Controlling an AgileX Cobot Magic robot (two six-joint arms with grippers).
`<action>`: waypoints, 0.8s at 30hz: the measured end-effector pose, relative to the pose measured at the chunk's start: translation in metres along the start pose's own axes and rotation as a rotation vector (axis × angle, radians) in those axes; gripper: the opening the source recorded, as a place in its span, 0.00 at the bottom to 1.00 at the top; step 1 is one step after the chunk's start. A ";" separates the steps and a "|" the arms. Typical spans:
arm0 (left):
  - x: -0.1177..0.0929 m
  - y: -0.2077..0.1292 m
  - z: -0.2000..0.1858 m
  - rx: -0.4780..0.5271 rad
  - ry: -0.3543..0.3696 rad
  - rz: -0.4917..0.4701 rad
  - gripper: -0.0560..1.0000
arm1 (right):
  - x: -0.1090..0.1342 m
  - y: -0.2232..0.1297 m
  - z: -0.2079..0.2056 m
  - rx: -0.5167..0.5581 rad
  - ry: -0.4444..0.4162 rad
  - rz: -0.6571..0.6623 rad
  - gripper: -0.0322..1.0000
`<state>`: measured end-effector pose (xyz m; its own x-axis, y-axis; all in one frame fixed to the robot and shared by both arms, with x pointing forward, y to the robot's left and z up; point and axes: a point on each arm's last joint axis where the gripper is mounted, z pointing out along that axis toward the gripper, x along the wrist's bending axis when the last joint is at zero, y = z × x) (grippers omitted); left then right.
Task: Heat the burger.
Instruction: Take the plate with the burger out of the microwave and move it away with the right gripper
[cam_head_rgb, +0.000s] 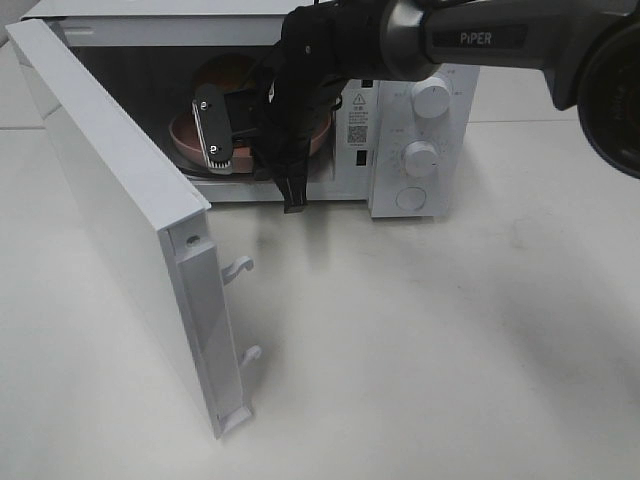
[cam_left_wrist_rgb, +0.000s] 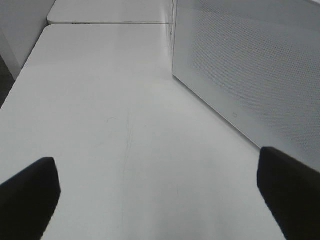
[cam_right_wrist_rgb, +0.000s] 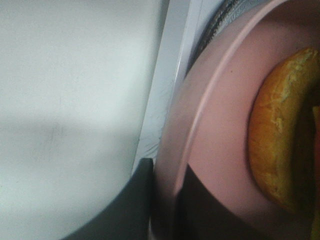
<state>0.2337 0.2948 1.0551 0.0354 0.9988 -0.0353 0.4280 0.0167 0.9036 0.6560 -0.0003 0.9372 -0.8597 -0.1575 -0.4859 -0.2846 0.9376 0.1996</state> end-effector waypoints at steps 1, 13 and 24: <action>0.000 0.000 0.000 0.000 0.000 0.000 0.99 | 0.001 0.000 -0.001 -0.003 0.005 -0.007 0.12; 0.000 0.000 0.000 0.000 0.000 0.000 0.99 | 0.024 -0.005 -0.010 -0.052 -0.016 -0.131 0.12; 0.000 0.000 0.000 0.000 0.000 0.000 0.99 | 0.036 -0.008 -0.030 -0.092 -0.070 -0.163 0.12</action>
<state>0.2337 0.2948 1.0551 0.0354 0.9988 -0.0353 0.4280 0.0167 0.9036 0.6144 -0.0225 0.9435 -0.7684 -0.2800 -0.5755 -0.4578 0.8688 0.1886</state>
